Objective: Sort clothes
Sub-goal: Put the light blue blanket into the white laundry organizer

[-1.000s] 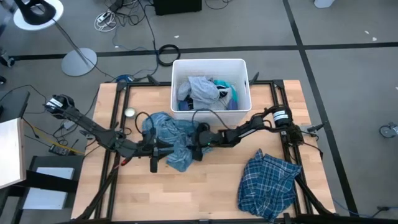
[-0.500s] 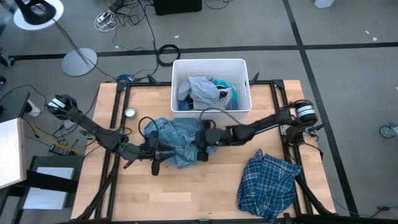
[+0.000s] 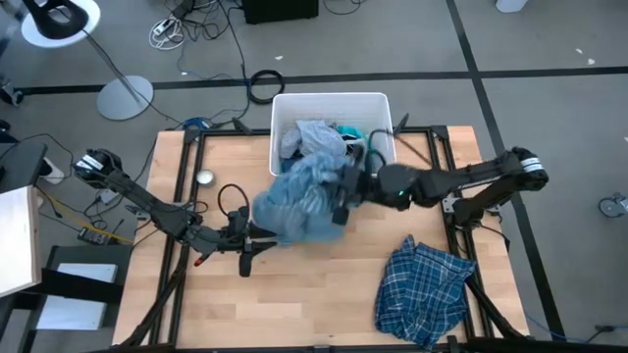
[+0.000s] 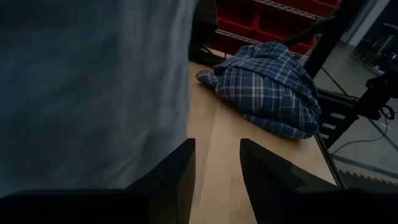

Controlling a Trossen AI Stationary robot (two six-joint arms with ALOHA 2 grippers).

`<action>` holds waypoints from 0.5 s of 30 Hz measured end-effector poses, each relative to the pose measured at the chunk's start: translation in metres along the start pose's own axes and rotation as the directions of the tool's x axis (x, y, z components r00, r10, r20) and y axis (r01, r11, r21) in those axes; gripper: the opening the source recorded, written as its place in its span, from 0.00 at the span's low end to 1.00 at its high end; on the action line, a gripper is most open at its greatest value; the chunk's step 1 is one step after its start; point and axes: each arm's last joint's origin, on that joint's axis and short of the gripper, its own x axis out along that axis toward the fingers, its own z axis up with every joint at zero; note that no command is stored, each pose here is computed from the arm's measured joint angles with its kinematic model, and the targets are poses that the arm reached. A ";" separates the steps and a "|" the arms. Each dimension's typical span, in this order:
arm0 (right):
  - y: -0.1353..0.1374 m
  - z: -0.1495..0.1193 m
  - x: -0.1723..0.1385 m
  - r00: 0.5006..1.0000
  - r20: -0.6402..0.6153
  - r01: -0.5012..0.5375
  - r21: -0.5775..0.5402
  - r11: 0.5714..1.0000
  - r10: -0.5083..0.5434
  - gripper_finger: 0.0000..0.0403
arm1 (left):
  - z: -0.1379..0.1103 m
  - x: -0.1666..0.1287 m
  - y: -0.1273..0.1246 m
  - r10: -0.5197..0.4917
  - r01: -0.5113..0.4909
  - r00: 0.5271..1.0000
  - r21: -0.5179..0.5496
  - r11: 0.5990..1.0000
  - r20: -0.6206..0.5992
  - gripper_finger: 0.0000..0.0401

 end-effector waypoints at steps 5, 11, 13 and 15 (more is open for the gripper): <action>-0.033 0.037 -0.003 0.989 0.071 0.138 -0.067 0.988 -0.133 0.09 | 0.000 0.000 0.000 0.000 0.000 1.000 -0.001 1.000 0.001 0.33; -0.080 0.083 -0.008 0.948 0.182 0.277 -0.065 0.959 -0.262 0.09 | 0.000 0.000 0.000 0.001 -0.001 1.000 0.001 1.000 0.000 0.33; -0.097 0.099 -0.013 0.927 0.225 0.320 -0.055 0.946 -0.300 0.09 | 0.000 0.000 0.000 0.001 -0.001 1.000 0.000 1.000 0.000 0.33; -0.115 0.114 -0.021 0.901 0.274 0.360 -0.035 0.932 -0.337 0.09 | 0.000 0.000 0.000 0.001 -0.001 1.000 0.002 1.000 -0.001 0.33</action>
